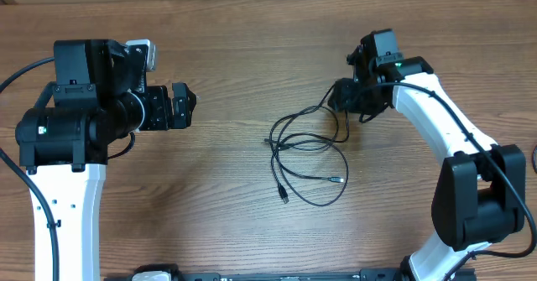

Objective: Untangle cables
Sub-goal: 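Grasp a cable from the remaining pile with the right gripper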

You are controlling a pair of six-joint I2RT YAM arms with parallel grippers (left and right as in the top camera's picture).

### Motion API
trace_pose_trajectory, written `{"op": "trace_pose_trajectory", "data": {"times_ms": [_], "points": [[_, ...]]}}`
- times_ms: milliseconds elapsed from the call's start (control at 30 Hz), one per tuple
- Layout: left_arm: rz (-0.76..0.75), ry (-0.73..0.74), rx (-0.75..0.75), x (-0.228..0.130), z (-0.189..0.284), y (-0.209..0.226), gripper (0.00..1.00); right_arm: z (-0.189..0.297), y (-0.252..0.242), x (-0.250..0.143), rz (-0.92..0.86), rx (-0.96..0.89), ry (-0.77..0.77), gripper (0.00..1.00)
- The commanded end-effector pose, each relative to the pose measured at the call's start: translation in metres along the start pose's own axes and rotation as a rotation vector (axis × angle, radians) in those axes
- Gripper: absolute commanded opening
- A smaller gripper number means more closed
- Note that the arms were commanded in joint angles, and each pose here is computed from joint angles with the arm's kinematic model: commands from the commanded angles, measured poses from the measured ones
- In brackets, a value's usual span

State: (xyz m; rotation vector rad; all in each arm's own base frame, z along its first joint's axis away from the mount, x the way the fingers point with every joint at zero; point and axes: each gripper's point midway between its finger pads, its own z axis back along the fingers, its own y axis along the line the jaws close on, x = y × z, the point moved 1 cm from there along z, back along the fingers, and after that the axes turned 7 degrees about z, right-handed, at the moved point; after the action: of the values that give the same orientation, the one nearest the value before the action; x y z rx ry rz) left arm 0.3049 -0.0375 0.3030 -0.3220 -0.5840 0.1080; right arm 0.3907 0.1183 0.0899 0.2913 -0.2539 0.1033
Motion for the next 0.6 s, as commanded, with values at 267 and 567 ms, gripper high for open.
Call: {"op": "trace_pose_trajectory", "data": {"times_ms": [267, 567], "points": [[0.006, -0.014, 0.001, 0.003, 0.003, -0.002, 1.00, 0.136, 0.041, 0.063, 0.085, 0.020, -0.235, 0.04], [0.007, -0.014, 0.001, 0.003, 0.003, -0.002, 1.00, 0.364, 0.107, 0.092, 0.235, 0.106, -0.805, 0.04]]}}
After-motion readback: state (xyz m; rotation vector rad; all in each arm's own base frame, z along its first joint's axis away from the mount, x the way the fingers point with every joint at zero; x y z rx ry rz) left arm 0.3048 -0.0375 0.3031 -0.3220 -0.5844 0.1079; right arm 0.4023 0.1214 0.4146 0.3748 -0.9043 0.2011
